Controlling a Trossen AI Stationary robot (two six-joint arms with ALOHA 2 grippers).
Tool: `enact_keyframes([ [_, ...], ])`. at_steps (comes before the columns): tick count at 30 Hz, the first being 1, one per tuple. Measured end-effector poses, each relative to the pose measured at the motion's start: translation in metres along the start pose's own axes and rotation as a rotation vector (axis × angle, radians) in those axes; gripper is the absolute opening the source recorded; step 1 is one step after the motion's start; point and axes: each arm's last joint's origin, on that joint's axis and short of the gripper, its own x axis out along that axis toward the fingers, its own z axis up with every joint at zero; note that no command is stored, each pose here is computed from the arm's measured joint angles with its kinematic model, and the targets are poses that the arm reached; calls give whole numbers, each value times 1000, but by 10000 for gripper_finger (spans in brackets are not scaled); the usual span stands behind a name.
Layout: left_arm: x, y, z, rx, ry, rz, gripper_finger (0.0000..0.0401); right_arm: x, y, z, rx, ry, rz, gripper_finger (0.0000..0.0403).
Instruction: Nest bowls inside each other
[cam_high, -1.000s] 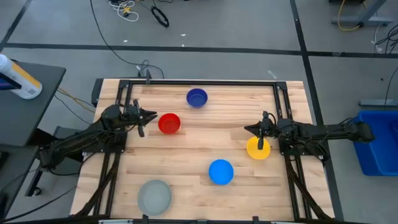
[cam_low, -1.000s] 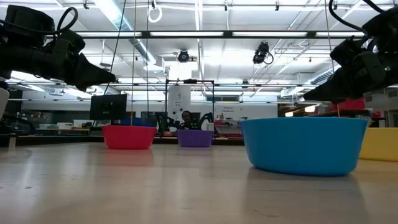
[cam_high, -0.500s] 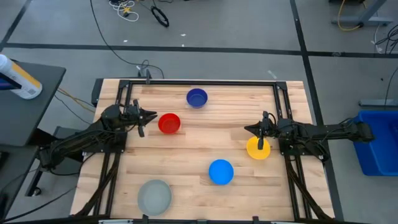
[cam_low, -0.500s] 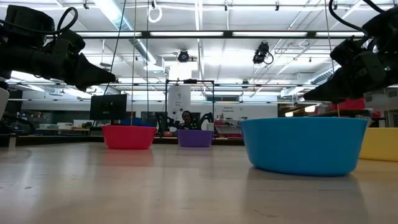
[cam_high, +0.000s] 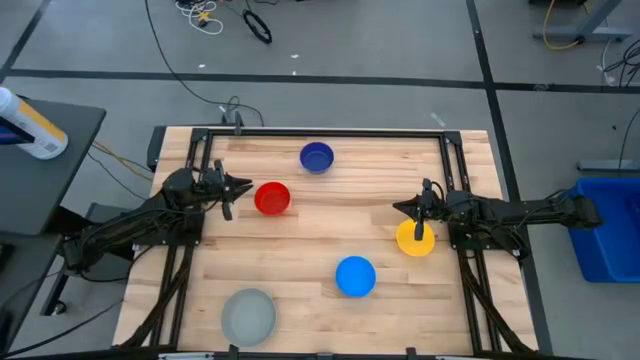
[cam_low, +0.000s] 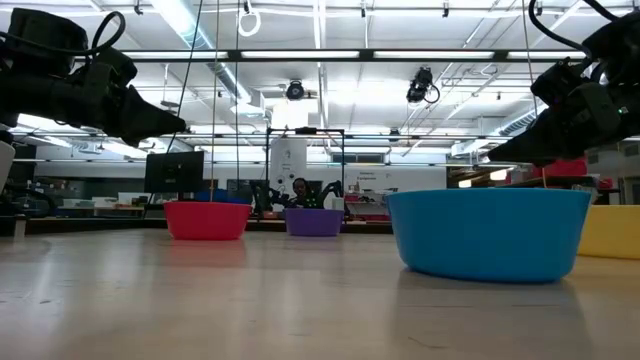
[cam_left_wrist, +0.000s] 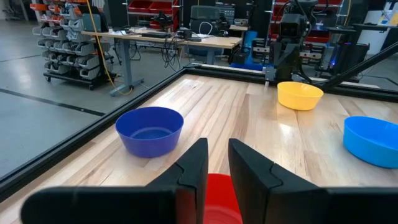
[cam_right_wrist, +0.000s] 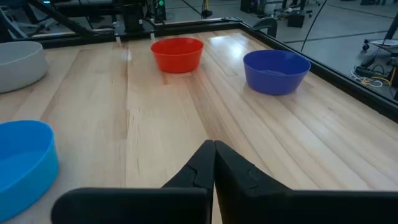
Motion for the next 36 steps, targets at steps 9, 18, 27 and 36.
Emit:
enact_keyframes([
  [9,0,0,1,1,-6,0,71,0,0,0,0,0,0,9],
  [18,0,0,1,-18,-14,-1,71,-3,1,23,49,-237,19,9],
  [27,0,0,1,-19,-13,-5,71,-5,-2,30,68,-319,-86,9],
  [36,0,3,1,-17,-17,94,71,-3,-2,25,125,-262,-81,9],
])
